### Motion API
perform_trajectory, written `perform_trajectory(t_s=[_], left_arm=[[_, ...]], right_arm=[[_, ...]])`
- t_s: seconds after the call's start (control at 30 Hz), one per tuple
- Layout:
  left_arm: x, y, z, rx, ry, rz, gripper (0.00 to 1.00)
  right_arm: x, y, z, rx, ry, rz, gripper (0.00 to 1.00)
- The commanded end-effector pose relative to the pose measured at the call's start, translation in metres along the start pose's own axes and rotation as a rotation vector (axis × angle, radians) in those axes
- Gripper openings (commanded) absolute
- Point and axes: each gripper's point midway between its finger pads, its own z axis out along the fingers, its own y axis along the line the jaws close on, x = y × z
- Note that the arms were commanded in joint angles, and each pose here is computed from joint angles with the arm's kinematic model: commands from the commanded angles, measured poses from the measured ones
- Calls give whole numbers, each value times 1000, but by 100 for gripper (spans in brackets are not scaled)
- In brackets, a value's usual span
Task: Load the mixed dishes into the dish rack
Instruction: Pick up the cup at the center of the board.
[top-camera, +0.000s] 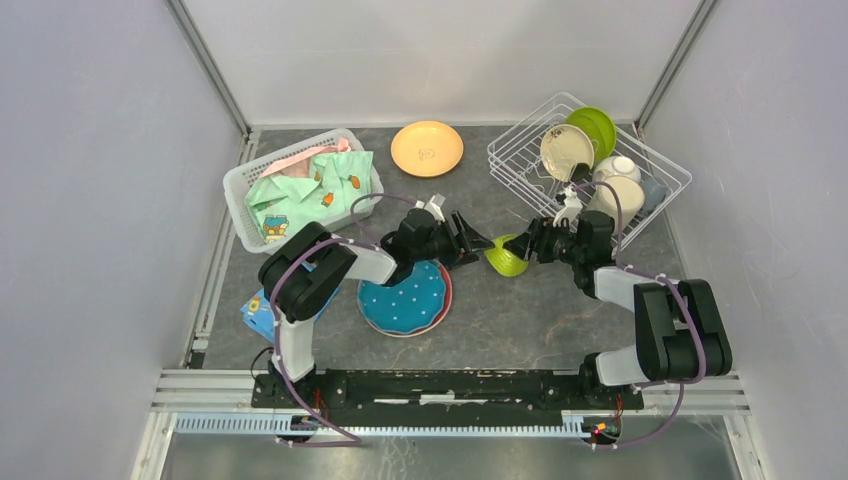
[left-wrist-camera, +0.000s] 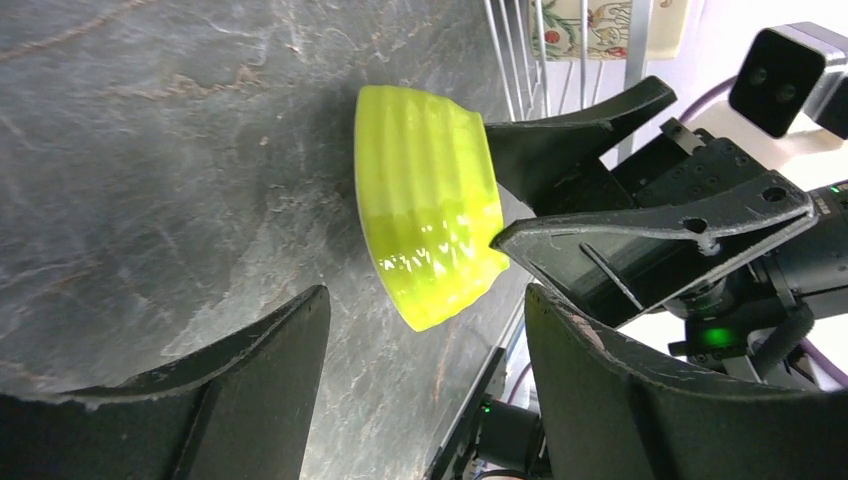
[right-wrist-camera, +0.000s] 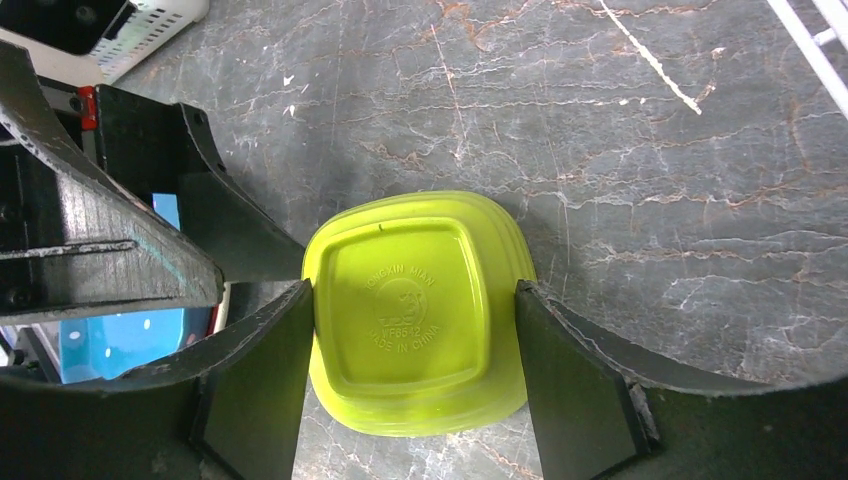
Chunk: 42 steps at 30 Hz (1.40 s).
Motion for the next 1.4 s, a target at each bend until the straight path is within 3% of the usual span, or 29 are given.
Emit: perform_trajectory(t_s=[0.0,0.17,0.6,0.87,0.93,1.07,1.2,1.3,1.37], left_arm=[[-7,-34,9,112,-36,-14,78],[-7,-38,13,144,-59,-26,76],[-11,-71,7,342,-78,-85,50],[-10,-91,0,418,-58,-57,48],[-9,-93,-1,430,-53,-50,42],[-7,-97,-2,459,-39,-44,19],[-2,-104,-7,505,-6,-32,3],[3,-111,-13,534,21,5,2],[6,-114,-16,547,44,33,2]], right_arm=[[33,-4,-4,5,83,127,55],[34,-1,-4,-22,70,166,55],[22,13,-9,-68,16,159,55],[2,31,-17,-128,-43,112,55],[1,32,-18,-136,-44,99,55],[4,30,-20,-127,-40,67,55],[0,25,-23,-104,-34,-43,61],[-21,20,-28,-60,-46,-160,70],[-40,28,-34,-79,-79,-268,82]])
